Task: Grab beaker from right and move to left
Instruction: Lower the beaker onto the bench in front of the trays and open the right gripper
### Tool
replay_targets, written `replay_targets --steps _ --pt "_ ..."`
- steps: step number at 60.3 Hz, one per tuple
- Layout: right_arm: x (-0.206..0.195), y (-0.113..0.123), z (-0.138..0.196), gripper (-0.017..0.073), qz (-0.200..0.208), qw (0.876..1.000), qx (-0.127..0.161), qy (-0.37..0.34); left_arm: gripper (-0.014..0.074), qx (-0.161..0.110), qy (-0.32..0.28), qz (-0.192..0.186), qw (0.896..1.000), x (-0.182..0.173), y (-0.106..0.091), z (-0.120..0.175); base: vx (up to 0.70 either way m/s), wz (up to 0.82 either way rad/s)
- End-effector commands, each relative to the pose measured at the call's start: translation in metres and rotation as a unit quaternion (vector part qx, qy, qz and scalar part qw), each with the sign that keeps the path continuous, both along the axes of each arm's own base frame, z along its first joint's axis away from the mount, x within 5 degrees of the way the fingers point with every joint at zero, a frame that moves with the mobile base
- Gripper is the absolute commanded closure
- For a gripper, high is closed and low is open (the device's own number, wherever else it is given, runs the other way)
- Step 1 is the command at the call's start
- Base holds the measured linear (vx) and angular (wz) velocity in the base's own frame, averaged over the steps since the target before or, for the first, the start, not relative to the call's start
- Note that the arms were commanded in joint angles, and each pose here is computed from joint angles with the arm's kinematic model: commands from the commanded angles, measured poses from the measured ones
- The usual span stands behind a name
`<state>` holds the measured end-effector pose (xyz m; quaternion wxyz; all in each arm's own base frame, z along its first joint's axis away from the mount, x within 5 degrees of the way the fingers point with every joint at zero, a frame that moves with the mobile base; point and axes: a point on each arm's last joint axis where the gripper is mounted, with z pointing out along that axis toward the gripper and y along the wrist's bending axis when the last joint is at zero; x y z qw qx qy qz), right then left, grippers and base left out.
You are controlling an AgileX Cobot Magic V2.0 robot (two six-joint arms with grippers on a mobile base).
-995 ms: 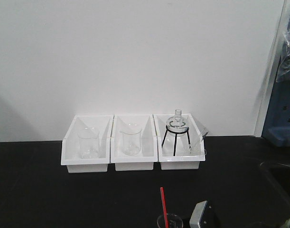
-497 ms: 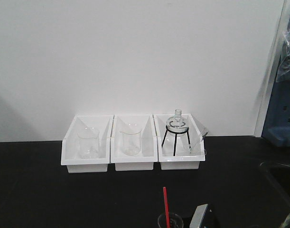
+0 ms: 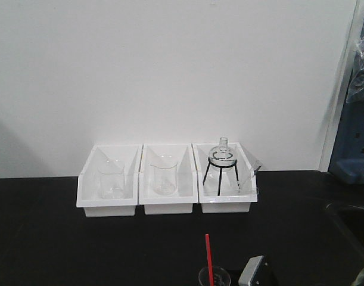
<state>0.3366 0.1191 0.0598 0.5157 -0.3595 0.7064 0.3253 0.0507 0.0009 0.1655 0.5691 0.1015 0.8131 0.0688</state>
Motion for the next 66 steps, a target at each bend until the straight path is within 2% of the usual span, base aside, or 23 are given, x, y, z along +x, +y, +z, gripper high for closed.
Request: replay_targets --steps 1,20,32,41,48,57,66 --pt "0.003 0.001 0.035 -0.017 -0.006 0.993 0.098 -0.061 0.06 -0.001 -0.032 -0.006 0.999 0.002 -0.001 0.001 0.0 0.0" --pt "-0.029 -0.008 0.034 -0.0127 -0.038 0.997 0.067 -0.013 0.06 -0.001 -0.032 -0.006 0.999 0.002 -0.001 0.001 0.0 0.0" --pt "-0.048 -0.014 0.048 -0.0087 -0.067 0.996 0.051 -0.003 0.06 -0.001 -0.032 -0.006 0.999 0.002 -0.001 0.001 0.0 0.0" --pt "-0.064 -0.019 0.066 -0.0027 -0.079 0.997 0.021 -0.011 0.06 -0.001 -0.032 -0.006 0.999 0.002 -0.001 0.001 0.0 0.0" --pt "-0.078 -0.025 0.086 0.006 -0.092 0.995 -0.009 -0.024 0.06 -0.001 -0.032 -0.006 0.999 0.002 -0.001 0.001 0.0 0.0" --pt "-0.095 -0.033 0.122 0.0239 -0.12 0.99 -0.043 -0.053 0.06 -0.001 -0.032 -0.006 0.999 0.002 -0.001 0.001 0.0 0.0" --pt "-0.113 -0.046 0.167 0.0475 -0.193 0.979 -0.033 -0.052 0.06 -0.001 -0.032 -0.006 0.999 0.002 -0.001 0.001 0.0 0.0"
